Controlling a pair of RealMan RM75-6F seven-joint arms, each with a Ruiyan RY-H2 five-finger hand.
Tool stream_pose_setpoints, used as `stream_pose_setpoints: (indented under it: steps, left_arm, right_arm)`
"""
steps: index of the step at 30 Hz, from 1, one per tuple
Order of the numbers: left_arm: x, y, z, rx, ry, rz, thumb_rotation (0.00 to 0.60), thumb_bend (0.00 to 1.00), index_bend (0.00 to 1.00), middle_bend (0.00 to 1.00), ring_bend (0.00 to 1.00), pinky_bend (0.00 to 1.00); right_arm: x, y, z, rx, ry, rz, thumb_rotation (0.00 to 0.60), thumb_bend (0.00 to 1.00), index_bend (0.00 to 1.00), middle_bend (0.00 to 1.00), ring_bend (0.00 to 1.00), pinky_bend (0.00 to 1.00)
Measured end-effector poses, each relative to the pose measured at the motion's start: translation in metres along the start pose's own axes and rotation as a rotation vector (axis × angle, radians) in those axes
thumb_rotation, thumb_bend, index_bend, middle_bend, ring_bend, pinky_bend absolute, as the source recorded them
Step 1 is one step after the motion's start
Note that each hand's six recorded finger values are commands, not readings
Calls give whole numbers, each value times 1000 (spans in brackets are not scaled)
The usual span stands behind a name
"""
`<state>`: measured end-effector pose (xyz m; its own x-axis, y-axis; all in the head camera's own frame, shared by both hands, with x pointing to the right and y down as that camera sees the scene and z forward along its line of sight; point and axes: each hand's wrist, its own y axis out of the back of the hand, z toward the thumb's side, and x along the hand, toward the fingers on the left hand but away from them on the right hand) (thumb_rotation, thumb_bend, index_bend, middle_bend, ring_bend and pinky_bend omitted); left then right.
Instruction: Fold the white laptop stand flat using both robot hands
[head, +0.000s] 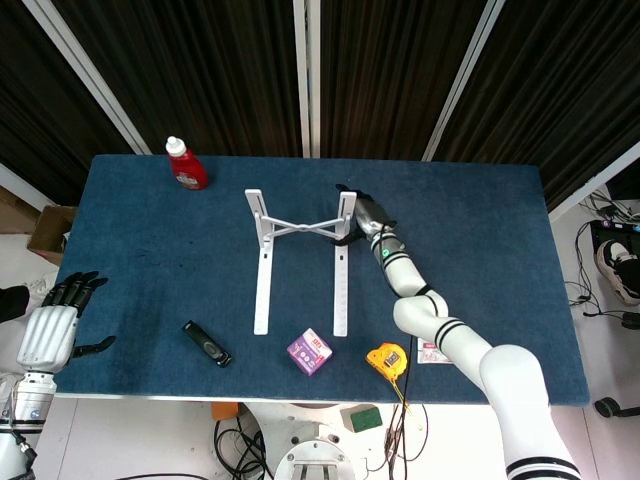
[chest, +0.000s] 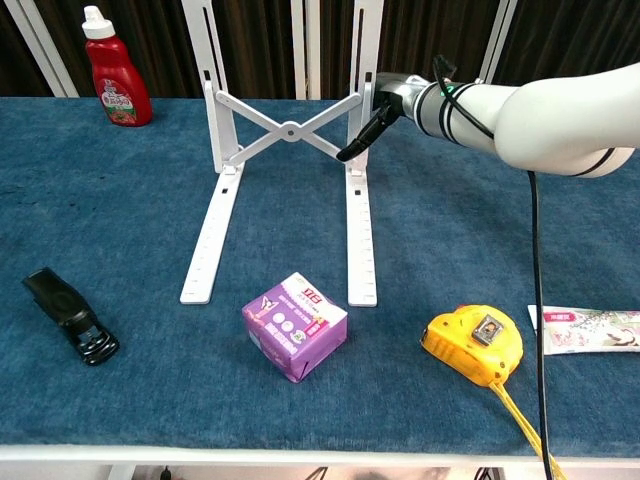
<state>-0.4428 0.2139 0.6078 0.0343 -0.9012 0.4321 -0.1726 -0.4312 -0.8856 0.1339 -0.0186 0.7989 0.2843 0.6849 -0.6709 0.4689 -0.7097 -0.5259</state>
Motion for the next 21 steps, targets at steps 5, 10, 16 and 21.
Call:
stream_pose_setpoints:
  steps: [5,10,16,21]
  left_arm:
    - [-1,-1,-1,-2,4,-2,600,32,187,117,78,166]
    - [-1,-1,-2,-1,4,-2,600,32,187,117,77,166]
    - [-1,-2,-4,-2,8,-2,600,32,187,117,78,166]
    - [-1,-2,-5,-2,10,-4,600,32,187,117,77,166]
  right_arm:
    - [7,12,-8,23,3,-10,600,0,43,122,0,0]
    - [11,18,-13,16,-8,-21,600,0,43,126,0,0]
    - [11,21,-14,24,-15,-32,600,0,118,160,0,0]
    - [8,22,-13,16,-23,-55,600,0,192,190,7,0]
